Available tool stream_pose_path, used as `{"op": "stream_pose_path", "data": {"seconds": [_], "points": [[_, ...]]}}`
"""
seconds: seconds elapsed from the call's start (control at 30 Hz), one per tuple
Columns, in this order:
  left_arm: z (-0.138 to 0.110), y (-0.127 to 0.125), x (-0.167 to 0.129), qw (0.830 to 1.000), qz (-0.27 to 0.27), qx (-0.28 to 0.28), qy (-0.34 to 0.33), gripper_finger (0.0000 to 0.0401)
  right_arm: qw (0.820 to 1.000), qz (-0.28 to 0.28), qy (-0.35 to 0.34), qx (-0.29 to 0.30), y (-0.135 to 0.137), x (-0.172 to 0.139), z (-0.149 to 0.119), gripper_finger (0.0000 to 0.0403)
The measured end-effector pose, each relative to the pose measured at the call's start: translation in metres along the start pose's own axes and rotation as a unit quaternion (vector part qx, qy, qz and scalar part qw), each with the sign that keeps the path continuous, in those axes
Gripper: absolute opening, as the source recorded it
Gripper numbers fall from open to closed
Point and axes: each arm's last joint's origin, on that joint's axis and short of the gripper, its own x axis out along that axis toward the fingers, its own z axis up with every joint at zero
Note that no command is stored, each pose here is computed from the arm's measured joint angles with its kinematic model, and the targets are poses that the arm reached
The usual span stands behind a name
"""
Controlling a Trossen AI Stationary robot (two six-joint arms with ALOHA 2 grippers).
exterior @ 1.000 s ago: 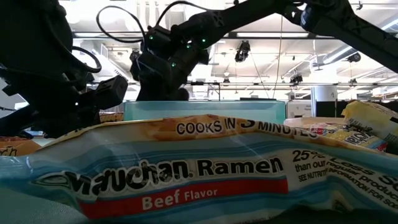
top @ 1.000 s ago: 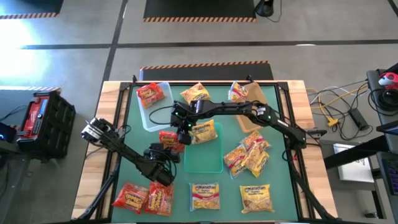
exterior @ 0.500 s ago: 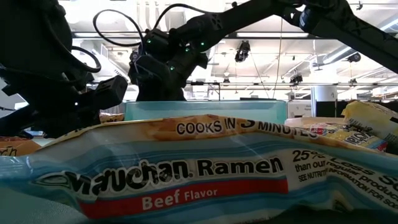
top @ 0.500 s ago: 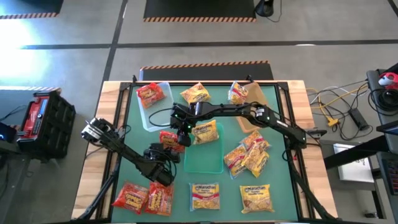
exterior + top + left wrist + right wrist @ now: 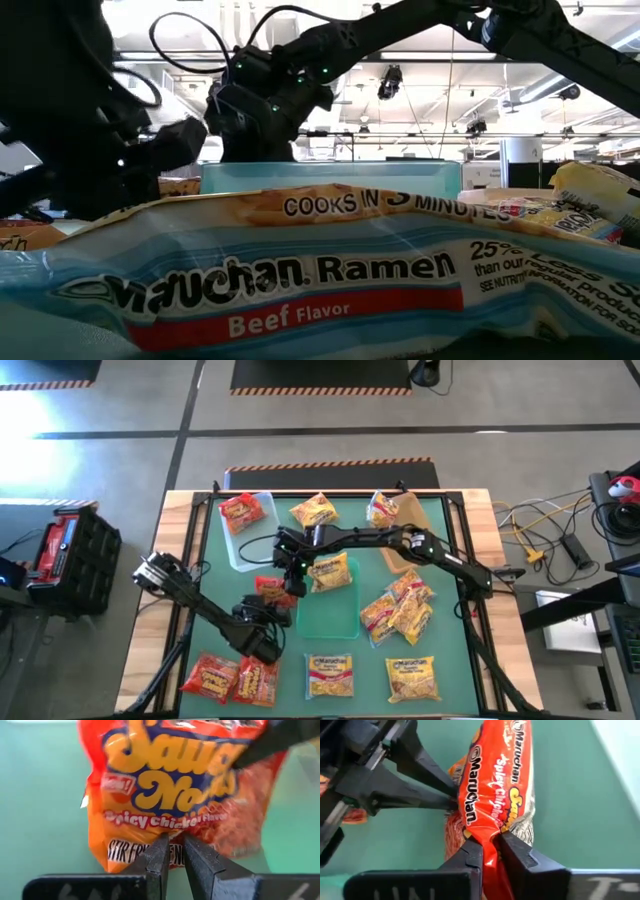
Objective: Sort Maruchan noodles
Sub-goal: Put the orange noodle pack into the transparent bin
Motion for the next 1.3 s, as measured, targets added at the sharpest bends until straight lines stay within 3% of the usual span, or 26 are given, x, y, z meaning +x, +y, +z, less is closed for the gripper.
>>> {"op": "stream_pose_path", "data": {"seconds": [0.5, 1.0, 1.17, 1.3], "points": [[-0.004, -0.017, -0.042, 0.999, -0.014, 0.027, 0.025, 0.004, 1.0, -0.007, -0.003, -0.007, 0.004, -0.006, 0.003, 0.0022], [-0.006, -0.021, -0.057, 0.999, -0.032, 0.023, 0.032, 0.004, 0.994, -0.026, -0.084, -0.06, 0.009, -0.067, 0.047, 0.0022], [-0.005, -0.021, -0.058, 0.999, -0.029, 0.025, 0.029, 0.004, 0.99, -0.046, -0.113, -0.069, -0.003, -0.086, 0.052, 0.0022], [-0.003, -0.02, -0.056, 0.999, -0.022, 0.025, 0.024, 0.004, 0.982, -0.092, -0.14, -0.084, -0.016, -0.102, 0.057, 0.0022]]}}
